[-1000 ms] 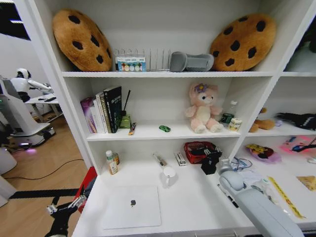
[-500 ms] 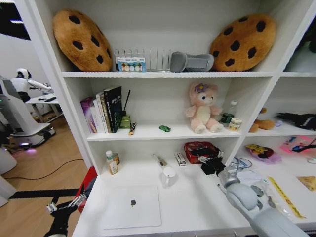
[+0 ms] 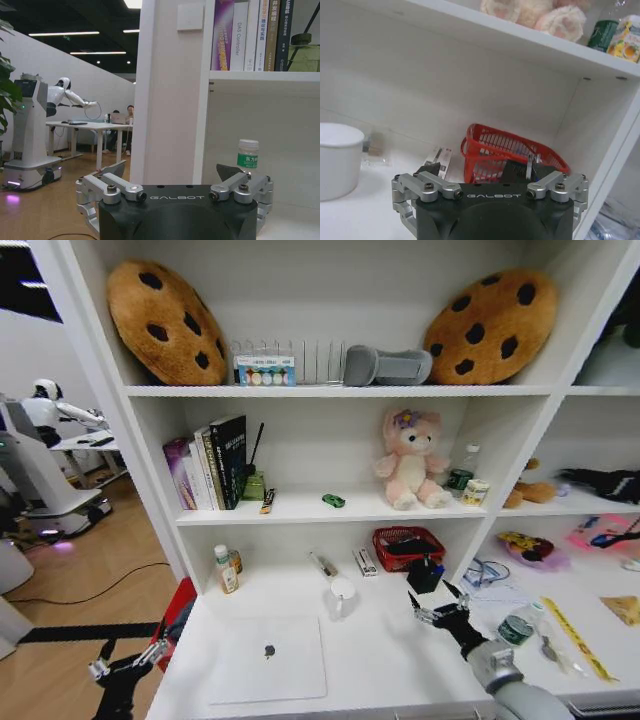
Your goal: Organize the objects on the table.
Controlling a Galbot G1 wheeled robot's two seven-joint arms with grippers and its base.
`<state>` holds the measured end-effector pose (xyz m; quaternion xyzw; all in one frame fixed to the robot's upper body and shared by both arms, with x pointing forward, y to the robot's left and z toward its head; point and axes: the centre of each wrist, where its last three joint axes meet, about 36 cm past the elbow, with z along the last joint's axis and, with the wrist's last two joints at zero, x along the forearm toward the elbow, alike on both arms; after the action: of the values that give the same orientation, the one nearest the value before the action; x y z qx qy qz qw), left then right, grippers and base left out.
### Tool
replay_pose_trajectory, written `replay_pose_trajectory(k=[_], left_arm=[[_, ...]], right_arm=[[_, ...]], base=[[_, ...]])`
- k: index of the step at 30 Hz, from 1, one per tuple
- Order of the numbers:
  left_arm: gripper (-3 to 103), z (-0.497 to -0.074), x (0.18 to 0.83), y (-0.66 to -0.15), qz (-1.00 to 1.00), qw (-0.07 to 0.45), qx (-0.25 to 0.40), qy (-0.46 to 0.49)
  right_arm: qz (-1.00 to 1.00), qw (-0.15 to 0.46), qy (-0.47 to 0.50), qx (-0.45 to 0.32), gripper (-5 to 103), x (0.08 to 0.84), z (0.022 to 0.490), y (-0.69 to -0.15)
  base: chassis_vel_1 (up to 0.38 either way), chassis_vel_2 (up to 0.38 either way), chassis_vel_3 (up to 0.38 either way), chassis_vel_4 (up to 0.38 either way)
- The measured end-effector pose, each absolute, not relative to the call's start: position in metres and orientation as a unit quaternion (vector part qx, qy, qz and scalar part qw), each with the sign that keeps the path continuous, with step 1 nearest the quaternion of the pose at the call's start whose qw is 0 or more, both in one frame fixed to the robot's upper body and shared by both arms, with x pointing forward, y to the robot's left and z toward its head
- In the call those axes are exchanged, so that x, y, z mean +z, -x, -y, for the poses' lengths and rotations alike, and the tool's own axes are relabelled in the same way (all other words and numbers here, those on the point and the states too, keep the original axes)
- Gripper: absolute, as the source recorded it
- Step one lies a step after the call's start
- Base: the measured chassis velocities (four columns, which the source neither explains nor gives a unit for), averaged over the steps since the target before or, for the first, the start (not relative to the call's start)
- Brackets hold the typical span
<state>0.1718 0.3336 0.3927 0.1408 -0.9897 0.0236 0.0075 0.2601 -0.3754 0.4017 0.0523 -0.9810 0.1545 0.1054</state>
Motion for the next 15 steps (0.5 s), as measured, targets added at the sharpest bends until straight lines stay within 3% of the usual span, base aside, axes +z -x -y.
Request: replay_pose_trajectory(k=[15], left_arm=[[100,-0.34,0.387,-0.17,0.989,0.011,0.021,-0.144]], right_arm=[[0.978,0.185,-0.002,0.094,100,0.354,0.398,-0.277]], base=[[0.0,0.0,0.0,0.0]])
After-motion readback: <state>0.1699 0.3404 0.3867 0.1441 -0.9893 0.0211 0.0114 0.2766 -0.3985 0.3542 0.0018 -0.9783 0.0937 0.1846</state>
